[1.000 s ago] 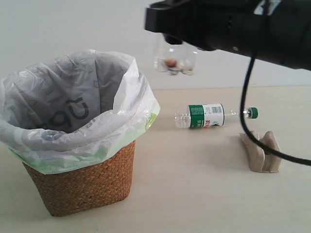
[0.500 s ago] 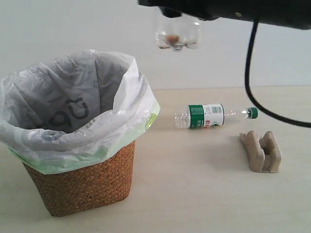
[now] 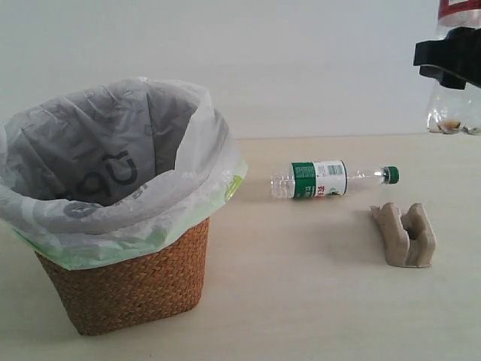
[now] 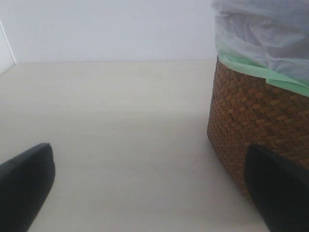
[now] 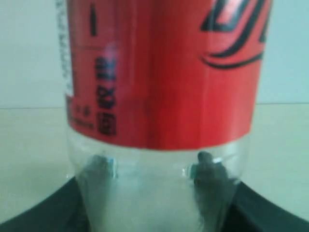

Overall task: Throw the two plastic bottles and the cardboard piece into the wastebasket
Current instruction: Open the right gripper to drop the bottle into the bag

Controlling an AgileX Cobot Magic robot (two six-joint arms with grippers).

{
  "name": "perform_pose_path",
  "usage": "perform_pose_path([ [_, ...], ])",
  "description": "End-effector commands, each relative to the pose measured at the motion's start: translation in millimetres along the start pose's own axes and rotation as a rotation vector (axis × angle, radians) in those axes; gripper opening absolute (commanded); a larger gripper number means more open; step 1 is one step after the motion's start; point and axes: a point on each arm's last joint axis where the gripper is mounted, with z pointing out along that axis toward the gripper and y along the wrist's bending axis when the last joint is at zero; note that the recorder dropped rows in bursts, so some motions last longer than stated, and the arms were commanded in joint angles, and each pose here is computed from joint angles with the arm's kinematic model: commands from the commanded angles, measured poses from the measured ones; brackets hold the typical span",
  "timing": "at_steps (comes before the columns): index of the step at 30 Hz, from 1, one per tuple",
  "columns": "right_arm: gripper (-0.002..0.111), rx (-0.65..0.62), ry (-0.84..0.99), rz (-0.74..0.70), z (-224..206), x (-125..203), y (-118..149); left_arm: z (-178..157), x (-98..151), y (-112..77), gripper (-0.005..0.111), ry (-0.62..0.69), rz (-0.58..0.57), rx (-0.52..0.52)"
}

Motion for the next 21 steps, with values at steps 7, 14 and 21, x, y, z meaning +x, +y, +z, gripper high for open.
perform_pose_path([
  [7,0.000,-0.358,-0.062,-0.093,25,-12,133,-1,-2,-0.3,0.108,-0.015,-0.009,0.006],
  [14,0.067,-0.636,-0.111,-0.076,8,-69,234,-1,-2,-0.3,0.108,-0.015,-0.009,0.006],
  [21,0.073,-0.532,0.075,0.062,5,-95,202,-1,-2,-0.3,0.108,-0.015,-0.009,0.006],
])
